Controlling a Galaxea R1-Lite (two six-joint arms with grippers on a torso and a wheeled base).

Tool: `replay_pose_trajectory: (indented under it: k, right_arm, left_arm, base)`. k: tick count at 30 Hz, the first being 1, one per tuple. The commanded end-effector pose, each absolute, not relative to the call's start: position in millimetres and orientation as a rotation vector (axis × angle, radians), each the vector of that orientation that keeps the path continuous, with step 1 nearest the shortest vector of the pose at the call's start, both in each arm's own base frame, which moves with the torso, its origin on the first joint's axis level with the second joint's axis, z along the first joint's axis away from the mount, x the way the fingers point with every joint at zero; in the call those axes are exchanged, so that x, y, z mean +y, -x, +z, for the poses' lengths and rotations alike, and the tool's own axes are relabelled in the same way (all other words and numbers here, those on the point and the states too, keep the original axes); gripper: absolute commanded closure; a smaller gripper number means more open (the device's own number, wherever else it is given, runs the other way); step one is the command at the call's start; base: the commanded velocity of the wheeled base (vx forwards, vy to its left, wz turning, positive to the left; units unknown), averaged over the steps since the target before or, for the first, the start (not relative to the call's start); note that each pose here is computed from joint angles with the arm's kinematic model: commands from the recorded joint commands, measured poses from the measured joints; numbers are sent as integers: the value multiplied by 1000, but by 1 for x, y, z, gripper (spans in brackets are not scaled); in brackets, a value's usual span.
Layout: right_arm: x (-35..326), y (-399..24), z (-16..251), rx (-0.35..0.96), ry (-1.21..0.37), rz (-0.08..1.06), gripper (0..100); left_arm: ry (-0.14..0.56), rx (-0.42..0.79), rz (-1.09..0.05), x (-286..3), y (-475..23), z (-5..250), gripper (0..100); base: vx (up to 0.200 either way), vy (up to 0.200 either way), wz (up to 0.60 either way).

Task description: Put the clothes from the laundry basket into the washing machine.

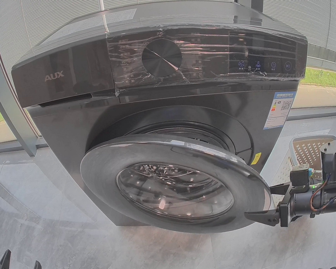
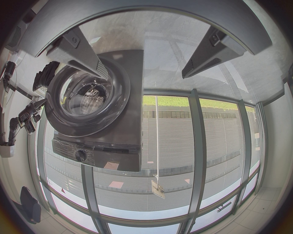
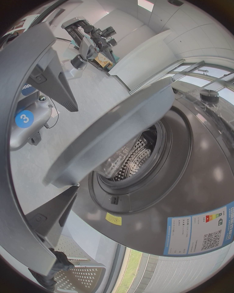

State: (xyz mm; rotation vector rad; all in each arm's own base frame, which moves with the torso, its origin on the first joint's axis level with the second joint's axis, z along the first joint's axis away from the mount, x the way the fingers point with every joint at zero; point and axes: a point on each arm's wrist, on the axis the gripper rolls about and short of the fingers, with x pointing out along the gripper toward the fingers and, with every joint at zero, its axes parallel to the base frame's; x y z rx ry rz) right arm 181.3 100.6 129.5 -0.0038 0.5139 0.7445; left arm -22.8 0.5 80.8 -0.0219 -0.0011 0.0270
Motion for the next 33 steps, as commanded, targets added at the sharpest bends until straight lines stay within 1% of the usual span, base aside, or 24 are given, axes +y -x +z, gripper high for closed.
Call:
replay_pose_trajectory:
  k: [1,4,6,10,16,22,26,33]
  right_arm:
    - [95,-175,136,477,-1,733,0]
    - [97,-180,139,465,-2,732,0]
    - [100,-185,137,480,-1,734,0]
    - [106,-190,132,498,5,741,0]
    - [114,-182,125,521,18,784,0]
    - [110,-170,122,531,25,797,0]
    - [106,-161,124,516,23,811,0]
    - [96,-144,148,387,-6,828,0]
  left_arm:
    - [23,-2,28,0,23,76,0]
    - [25,-3,26,0,23,76,0]
    - [26,-3,28,0,23,76,0]
    - [26,-3,25,0,23,76,0]
    - [25,-2,25,0,23,76,0]
    - [25,-2,26,0,23,76,0]
    - [25,-2,26,0,23,76,0]
    - [25,-3,26,0,23,76,0]
  base:
    - [0,0,0]
    - [0,0,0]
    - [0,0,0]
    - [-200,0,0]
    - [-200,0,0]
    - [0,0,0]
    - [0,0,0]
    - [0,0,0]
